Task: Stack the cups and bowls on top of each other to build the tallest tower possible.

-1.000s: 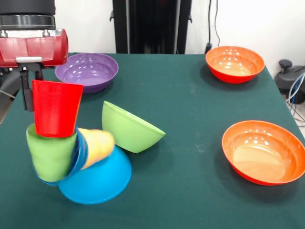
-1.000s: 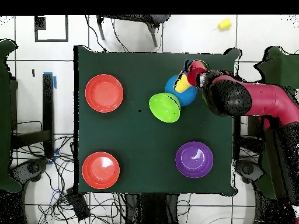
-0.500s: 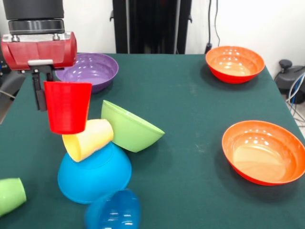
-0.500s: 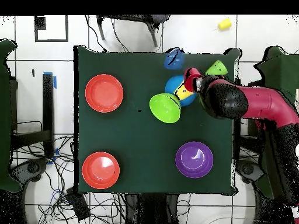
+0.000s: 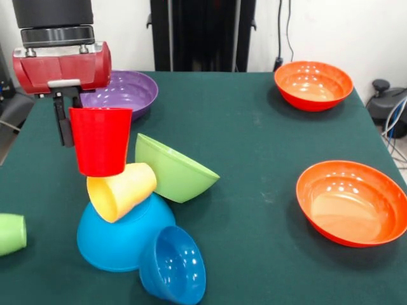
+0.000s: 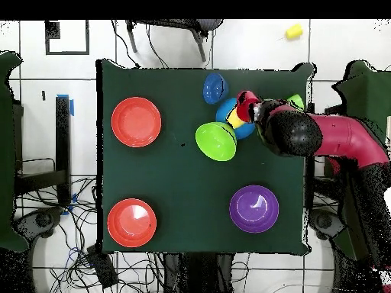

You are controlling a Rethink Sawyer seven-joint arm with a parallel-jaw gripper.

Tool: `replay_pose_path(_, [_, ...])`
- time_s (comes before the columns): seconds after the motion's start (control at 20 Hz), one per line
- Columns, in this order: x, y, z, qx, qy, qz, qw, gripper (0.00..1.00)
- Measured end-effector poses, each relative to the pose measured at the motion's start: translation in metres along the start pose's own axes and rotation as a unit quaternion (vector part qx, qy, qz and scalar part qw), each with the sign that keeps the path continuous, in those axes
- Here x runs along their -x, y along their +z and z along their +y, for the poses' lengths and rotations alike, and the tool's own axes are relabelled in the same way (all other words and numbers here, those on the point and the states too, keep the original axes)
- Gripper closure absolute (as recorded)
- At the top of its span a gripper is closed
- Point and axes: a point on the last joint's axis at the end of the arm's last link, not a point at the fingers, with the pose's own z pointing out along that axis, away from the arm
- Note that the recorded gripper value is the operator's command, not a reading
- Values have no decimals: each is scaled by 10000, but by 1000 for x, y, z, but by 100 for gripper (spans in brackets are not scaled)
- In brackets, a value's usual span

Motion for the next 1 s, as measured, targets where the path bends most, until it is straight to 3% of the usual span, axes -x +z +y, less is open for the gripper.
replay_pose_path(0.35, [-13, 17, 7, 176, 77, 115, 9997, 100])
replay_pose_path(0.6, [-33, 43, 19, 346, 125, 297, 9989, 100])
replay_pose_path(0.85, [-59, 75, 43, 493, 70, 588, 9970, 100])
replay_pose_path(1.0, [-63, 85, 55, 582, 59, 607, 9964, 100])
